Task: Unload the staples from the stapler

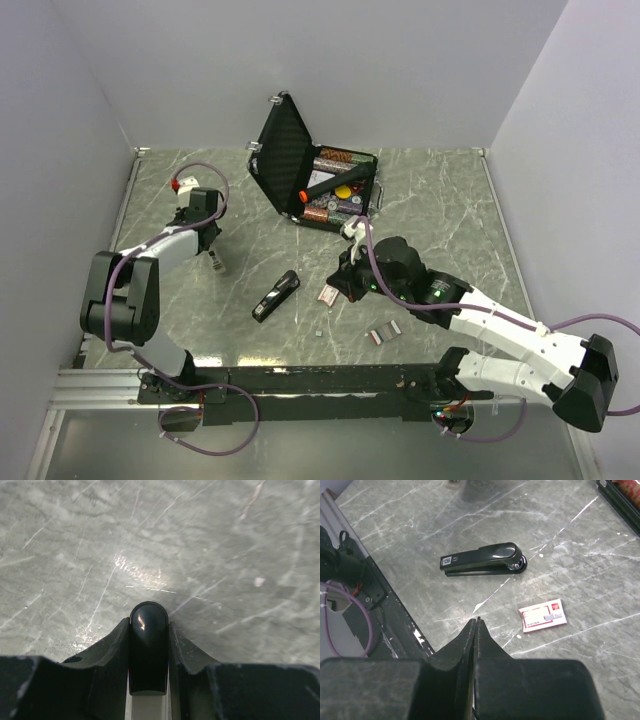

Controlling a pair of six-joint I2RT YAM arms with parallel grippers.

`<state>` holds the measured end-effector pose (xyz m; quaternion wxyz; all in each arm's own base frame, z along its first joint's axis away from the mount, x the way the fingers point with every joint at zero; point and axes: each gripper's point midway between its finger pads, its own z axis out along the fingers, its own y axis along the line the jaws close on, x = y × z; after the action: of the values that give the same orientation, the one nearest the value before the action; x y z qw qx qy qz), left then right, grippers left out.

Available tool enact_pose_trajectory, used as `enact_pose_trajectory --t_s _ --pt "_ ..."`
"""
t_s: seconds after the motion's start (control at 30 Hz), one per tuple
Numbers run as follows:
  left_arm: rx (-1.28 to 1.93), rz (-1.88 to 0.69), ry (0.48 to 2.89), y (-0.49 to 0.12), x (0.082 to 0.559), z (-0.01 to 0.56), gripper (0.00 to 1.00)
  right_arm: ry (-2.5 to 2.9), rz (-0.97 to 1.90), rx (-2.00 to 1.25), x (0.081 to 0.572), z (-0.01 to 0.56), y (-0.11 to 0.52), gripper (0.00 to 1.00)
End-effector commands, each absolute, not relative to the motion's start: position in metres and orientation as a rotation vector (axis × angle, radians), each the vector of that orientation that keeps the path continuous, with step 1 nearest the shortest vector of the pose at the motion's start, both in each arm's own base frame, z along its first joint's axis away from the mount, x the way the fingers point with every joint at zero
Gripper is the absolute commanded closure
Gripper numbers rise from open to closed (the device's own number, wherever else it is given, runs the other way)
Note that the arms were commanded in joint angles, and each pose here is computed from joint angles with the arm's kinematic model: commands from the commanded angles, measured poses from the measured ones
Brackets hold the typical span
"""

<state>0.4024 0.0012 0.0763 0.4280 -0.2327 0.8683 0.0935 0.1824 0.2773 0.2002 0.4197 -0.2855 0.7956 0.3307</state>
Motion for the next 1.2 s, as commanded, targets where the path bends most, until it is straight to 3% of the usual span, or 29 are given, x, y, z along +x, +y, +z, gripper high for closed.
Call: enact_pose_trajectory --t_s 0.0,0.3,0.6,0.87,1.0,1.17 --pt "-0.618 0.274 2.069 0.011 0.419 0.095 0.86 1.947 0.86 -0.701 0.181 0.214 0.278 1.0" --pt "-0.639 0.282 2.098 0.01 0.416 0.084 0.54 1.945 0.853 -0.707 0.181 0.215 0.276 1.0" --pt "-0.64 0.195 2.061 0.0 0.416 0.114 0.48 1.944 0.845 -0.695 0.181 0.214 0.273 1.0" --pt "-0.432 -0.172 1.993 -0.062 0.405 0.192 0.46 1.948 0.816 -0.7 0.182 0.216 0.268 0.99" --pt "-0.225 -0.362 1.999 -0.105 0.387 0.206 0.41 1.946 0.795 -0.71 0.182 0.22 0.264 0.9" --pt "-0.004 -0.453 2.047 -0.147 0.364 0.209 0.41 1.932 0.762 -0.704 0.182 0.229 0.256 0.69"
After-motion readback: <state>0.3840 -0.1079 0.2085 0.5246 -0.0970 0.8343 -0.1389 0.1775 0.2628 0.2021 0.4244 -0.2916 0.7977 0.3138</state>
